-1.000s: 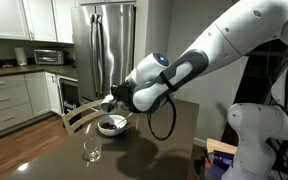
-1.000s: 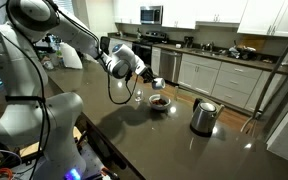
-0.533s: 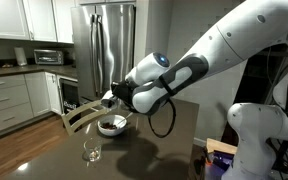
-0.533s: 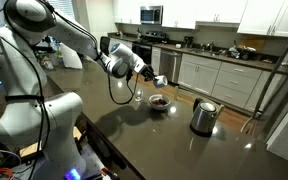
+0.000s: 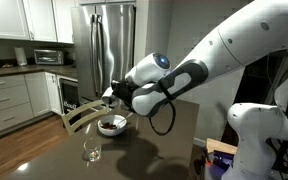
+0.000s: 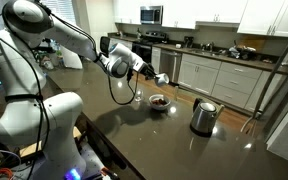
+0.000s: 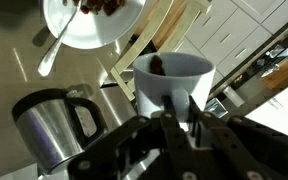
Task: Pour the contents from the white cup into the white bowl
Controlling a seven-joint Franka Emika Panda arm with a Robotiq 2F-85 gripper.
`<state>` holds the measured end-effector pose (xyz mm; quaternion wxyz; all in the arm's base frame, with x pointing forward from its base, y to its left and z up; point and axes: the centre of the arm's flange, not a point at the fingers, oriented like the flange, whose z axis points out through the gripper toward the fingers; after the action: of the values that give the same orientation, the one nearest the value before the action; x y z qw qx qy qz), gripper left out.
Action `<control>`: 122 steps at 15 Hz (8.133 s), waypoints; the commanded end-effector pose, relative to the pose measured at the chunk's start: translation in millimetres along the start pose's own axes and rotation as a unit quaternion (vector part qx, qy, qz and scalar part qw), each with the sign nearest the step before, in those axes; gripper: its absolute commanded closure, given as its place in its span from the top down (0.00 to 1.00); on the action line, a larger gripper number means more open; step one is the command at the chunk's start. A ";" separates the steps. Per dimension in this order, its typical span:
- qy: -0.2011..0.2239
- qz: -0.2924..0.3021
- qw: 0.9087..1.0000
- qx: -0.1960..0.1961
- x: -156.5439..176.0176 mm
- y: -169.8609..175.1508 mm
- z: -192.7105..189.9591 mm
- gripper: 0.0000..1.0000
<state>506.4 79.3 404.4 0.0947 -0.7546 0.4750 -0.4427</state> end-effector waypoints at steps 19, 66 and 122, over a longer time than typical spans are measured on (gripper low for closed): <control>-0.021 -0.025 0.999 -0.039 -27.8 21.2 24.3 0.04; -0.326 0.349 0.878 0.035 42.3 78.2 25.4 0.04; -0.486 0.398 0.776 -0.050 -41.0 121.4 10.7 0.04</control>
<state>426.8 37.9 310.5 0.4466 -0.6238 0.6382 0.0634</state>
